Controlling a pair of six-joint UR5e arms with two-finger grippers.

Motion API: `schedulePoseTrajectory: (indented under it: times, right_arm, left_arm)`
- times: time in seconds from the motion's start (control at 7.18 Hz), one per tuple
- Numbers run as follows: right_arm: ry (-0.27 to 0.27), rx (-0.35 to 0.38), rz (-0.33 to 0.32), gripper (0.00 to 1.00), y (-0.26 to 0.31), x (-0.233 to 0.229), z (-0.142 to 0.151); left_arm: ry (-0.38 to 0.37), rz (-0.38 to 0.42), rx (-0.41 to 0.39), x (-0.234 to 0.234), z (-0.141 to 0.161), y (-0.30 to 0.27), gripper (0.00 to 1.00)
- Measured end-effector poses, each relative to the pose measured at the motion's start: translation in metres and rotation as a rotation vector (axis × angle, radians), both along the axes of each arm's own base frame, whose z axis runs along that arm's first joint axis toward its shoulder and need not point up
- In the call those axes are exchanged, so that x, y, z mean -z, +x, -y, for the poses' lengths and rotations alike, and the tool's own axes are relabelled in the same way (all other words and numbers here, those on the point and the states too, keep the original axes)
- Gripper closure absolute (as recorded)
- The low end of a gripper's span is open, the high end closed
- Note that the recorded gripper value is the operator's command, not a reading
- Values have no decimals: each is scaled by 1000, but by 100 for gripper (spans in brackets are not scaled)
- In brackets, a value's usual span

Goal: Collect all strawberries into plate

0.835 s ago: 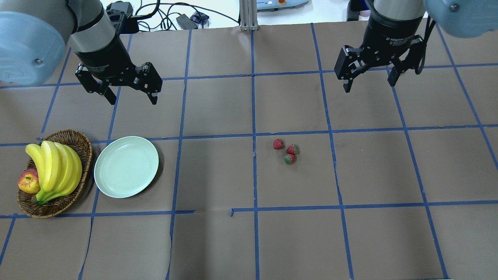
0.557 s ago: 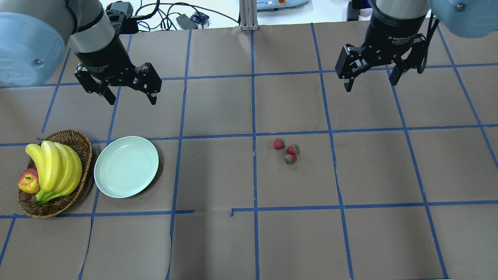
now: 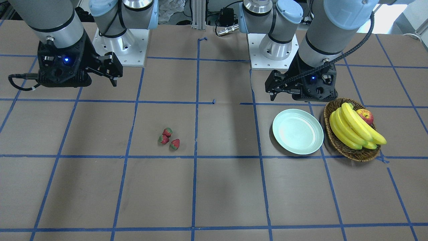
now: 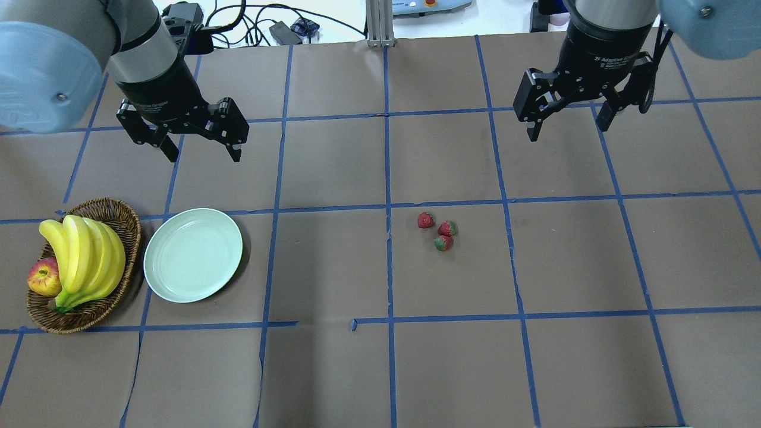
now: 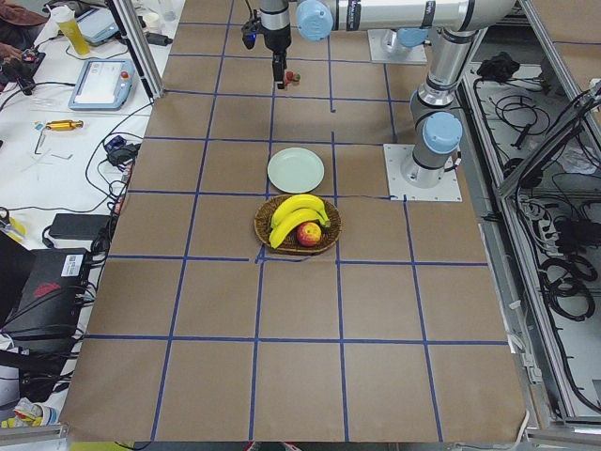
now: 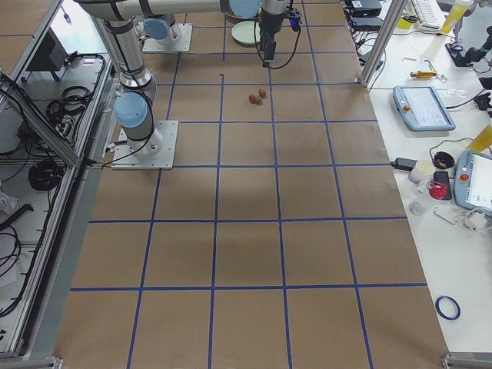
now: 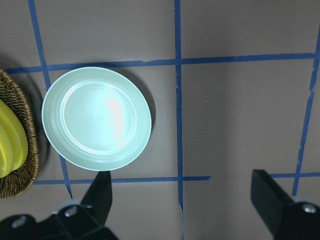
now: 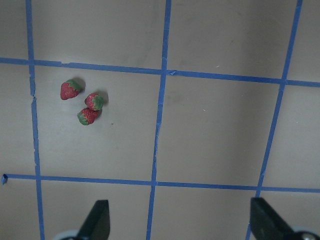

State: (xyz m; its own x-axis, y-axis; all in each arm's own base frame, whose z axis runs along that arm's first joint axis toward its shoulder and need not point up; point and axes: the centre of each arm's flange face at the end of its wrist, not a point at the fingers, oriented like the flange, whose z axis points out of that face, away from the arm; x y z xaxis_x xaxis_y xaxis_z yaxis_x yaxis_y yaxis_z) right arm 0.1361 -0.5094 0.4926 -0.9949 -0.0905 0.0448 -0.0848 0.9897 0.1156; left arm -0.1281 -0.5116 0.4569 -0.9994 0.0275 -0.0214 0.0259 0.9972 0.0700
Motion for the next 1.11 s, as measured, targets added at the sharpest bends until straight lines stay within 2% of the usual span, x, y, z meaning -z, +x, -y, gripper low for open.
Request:
schedulePoseTrajectory:
  times: [0.42,1.11]
  right_arm:
    - [4,0,-1,0,0,3,1]
    - [18,-1,10,0,2,12,4]
  left_arm:
    - [-15,0,12,-9,-6,-7,0]
    - [2,-4,11,0,-5,-10,0]
